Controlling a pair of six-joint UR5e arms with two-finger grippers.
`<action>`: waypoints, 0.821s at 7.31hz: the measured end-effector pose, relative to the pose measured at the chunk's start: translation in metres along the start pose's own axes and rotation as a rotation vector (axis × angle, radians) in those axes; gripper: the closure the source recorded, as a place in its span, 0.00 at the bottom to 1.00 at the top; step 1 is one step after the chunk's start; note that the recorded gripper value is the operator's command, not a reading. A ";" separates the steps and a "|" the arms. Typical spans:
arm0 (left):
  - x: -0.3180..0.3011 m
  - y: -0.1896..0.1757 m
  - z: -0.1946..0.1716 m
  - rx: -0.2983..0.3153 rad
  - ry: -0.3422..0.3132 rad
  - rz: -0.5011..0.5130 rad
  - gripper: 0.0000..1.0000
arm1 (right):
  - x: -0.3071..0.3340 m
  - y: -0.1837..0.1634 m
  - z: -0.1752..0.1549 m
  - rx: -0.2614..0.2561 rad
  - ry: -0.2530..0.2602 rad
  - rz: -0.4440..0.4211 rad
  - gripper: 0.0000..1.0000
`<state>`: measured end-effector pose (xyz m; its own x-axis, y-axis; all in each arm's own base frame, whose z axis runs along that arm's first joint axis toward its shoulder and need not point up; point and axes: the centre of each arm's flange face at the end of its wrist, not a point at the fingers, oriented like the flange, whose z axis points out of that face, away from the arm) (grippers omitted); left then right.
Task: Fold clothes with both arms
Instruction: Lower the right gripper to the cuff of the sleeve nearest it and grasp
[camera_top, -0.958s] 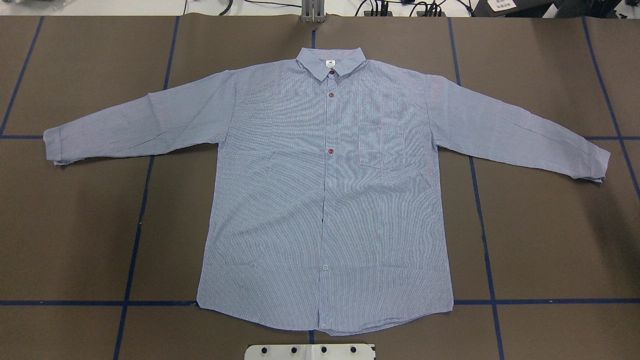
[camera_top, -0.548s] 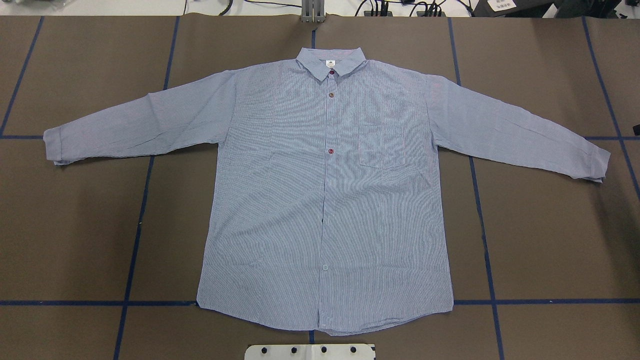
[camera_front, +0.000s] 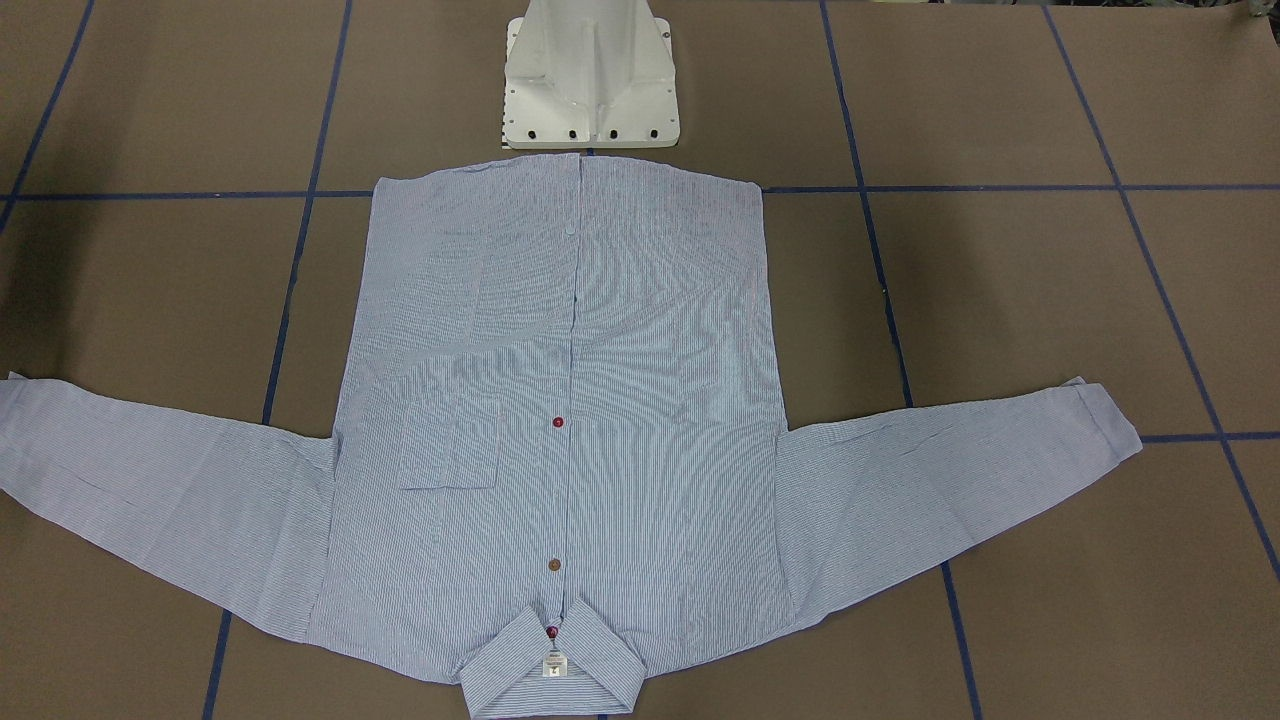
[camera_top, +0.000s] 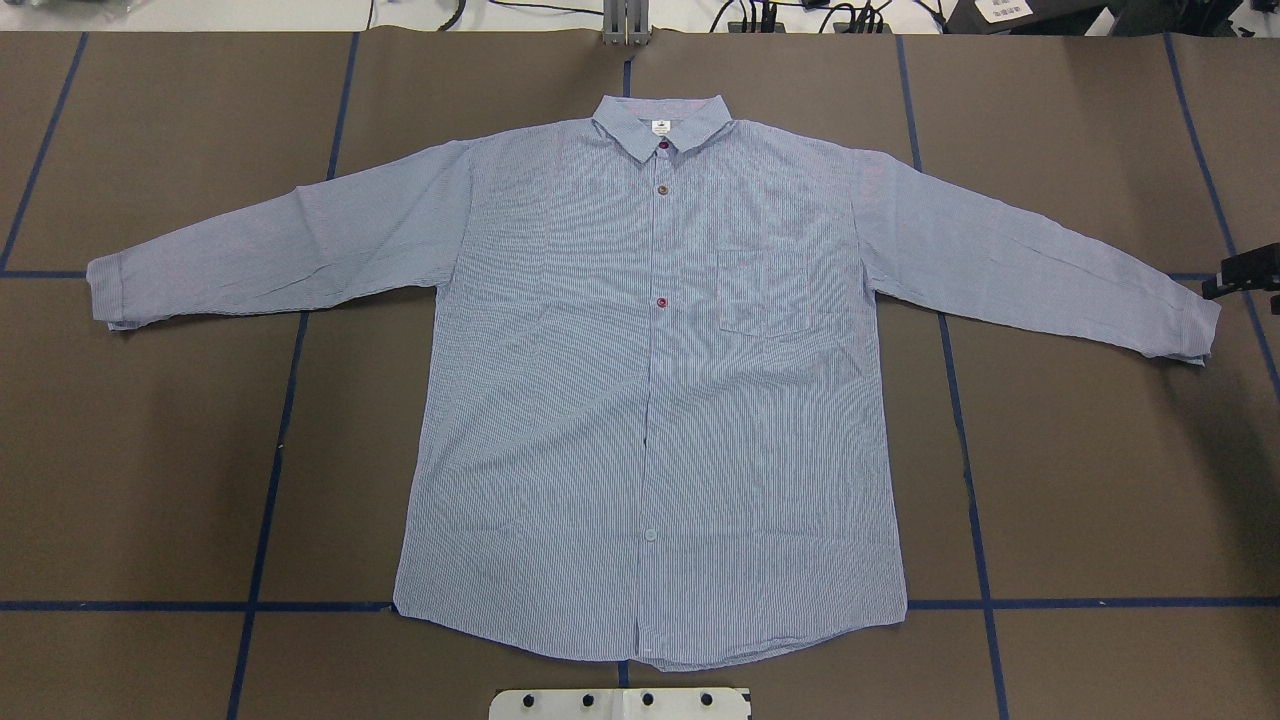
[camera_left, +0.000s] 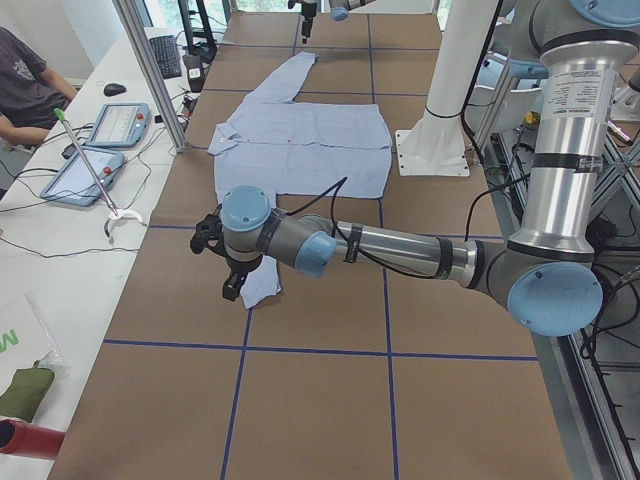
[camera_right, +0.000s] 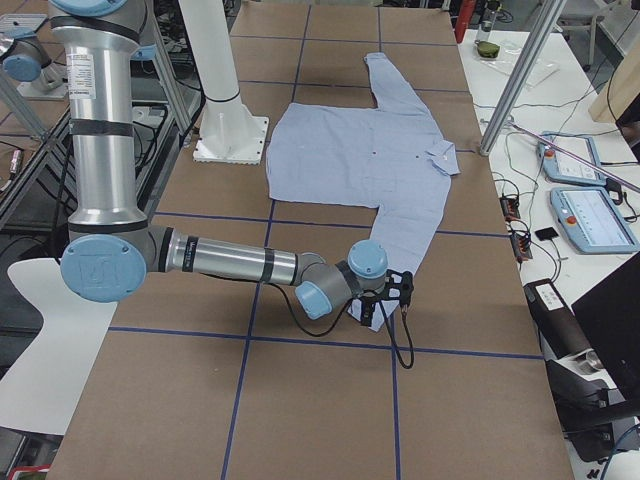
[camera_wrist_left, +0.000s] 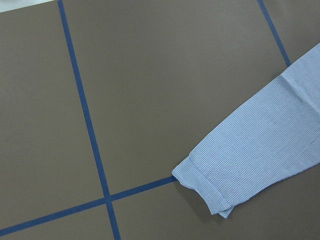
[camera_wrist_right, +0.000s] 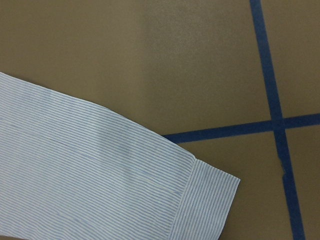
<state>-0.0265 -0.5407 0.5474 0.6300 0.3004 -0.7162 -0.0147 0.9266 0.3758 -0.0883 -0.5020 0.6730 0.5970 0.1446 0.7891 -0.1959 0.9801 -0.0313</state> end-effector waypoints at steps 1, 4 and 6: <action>0.001 0.000 -0.001 0.002 0.001 0.003 0.00 | -0.002 0.006 0.010 0.000 0.020 -0.005 0.04; 0.004 -0.001 -0.003 0.009 0.002 0.009 0.00 | 0.004 0.019 0.032 -0.008 0.050 -0.035 0.14; 0.005 -0.002 -0.005 0.013 0.002 0.012 0.00 | 0.013 0.023 0.041 -0.025 0.059 -0.029 0.34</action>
<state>-0.0270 -0.5399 0.5405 0.6282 0.3119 -0.7128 -0.0121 0.9200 0.3918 -0.1169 -0.4837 0.7077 0.6471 0.1227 0.7525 -0.1583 0.9871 -0.0248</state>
